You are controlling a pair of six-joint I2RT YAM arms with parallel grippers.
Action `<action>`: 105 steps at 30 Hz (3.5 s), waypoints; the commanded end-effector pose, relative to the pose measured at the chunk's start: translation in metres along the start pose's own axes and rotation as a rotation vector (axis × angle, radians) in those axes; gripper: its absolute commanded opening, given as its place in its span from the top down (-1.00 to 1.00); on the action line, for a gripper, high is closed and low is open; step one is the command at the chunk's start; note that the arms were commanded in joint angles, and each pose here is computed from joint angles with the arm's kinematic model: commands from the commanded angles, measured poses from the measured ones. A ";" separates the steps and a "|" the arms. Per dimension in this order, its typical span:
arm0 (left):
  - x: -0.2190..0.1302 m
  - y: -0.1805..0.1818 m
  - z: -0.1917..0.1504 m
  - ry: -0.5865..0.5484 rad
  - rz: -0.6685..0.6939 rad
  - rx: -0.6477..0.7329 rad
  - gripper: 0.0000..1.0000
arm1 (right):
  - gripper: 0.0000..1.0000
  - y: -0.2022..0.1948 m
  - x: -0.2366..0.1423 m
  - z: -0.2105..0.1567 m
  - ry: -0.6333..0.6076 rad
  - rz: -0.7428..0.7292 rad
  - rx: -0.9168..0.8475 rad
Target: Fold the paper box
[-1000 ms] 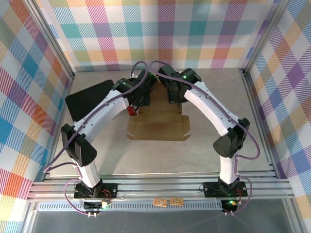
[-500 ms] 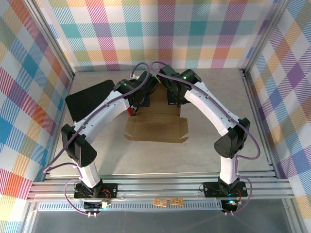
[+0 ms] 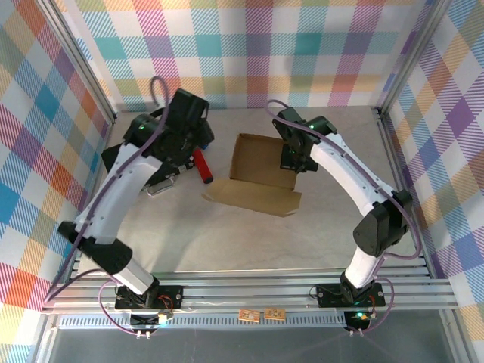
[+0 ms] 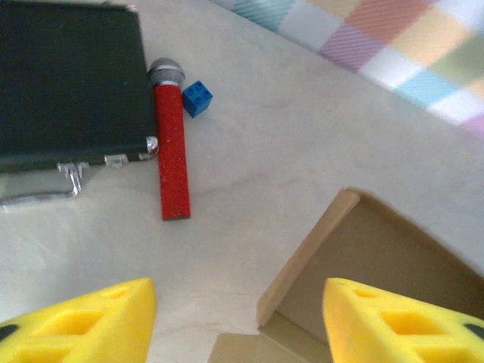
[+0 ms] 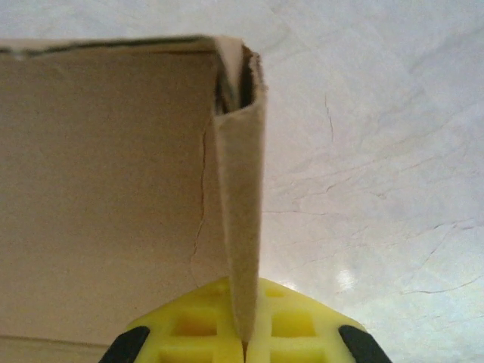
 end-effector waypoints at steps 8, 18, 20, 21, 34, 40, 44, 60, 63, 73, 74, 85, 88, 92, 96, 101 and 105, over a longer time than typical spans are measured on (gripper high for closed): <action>-0.019 0.030 -0.092 0.238 0.071 -0.617 -0.49 | 1.00 -0.004 0.028 -0.001 -0.048 0.121 0.373; 0.020 0.009 -0.146 0.360 0.143 -0.706 -0.44 | 1.00 0.004 0.042 -0.008 0.000 0.132 0.413; 0.025 0.005 -0.152 0.368 0.164 -0.679 -0.40 | 1.00 0.004 0.043 -0.009 0.006 0.129 0.414; 0.026 0.003 -0.155 0.373 0.175 -0.662 -0.36 | 1.00 0.003 0.044 -0.010 0.008 0.127 0.415; 0.028 0.019 -0.159 0.315 0.313 -0.590 -0.03 | 1.00 0.000 0.052 -0.022 0.040 0.074 0.387; 0.021 0.021 -0.156 0.312 0.312 -0.615 -0.03 | 1.00 -0.002 0.057 -0.022 0.029 0.039 0.346; 0.025 0.018 -0.160 0.332 0.310 -0.622 0.06 | 1.00 0.002 0.058 -0.023 0.031 0.039 0.337; 0.040 0.026 -0.177 0.342 0.388 -0.587 0.23 | 1.00 0.007 0.052 -0.027 0.030 0.039 0.327; 0.041 0.026 -0.176 0.332 0.401 -0.583 0.40 | 1.00 0.007 0.052 -0.029 0.031 0.036 0.324; 0.039 0.045 -0.185 0.336 0.526 -0.532 0.57 | 1.00 0.002 0.052 -0.038 0.027 0.016 0.336; 0.039 0.048 -0.186 0.336 0.554 -0.521 0.58 | 1.00 0.003 0.051 -0.039 0.027 0.016 0.334; 0.060 0.068 -0.175 0.247 0.685 -0.280 0.89 | 0.95 0.020 0.054 -0.091 0.218 0.061 0.455; 0.070 0.063 -0.171 0.268 0.663 -0.154 0.97 | 0.35 0.029 0.052 -0.102 0.280 0.128 0.506; 0.079 0.060 -0.159 0.248 0.661 0.077 1.00 | -0.31 0.047 0.036 -0.104 0.393 0.229 0.523; 0.096 0.052 -0.144 0.234 0.604 0.351 1.00 | -0.47 0.045 0.010 -0.096 0.394 0.310 0.568; 0.114 0.038 -0.129 0.254 0.586 0.783 1.00 | -0.47 0.026 -0.012 -0.068 0.241 0.368 0.577; 0.119 0.029 -0.102 0.148 0.662 1.024 1.00 | -0.43 0.025 -0.019 -0.036 0.130 0.497 0.485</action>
Point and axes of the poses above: each hand's point on the last joint's axis, 136 mm out from that joint toward the fingers, its own x axis out along the fingers, its own y axis along the line the jaws close on, z = x × y, the point moved 1 cm from there along -x, back along the fingers, and after that the axes turned 7 degrees about -x, right-handed, at the moved point
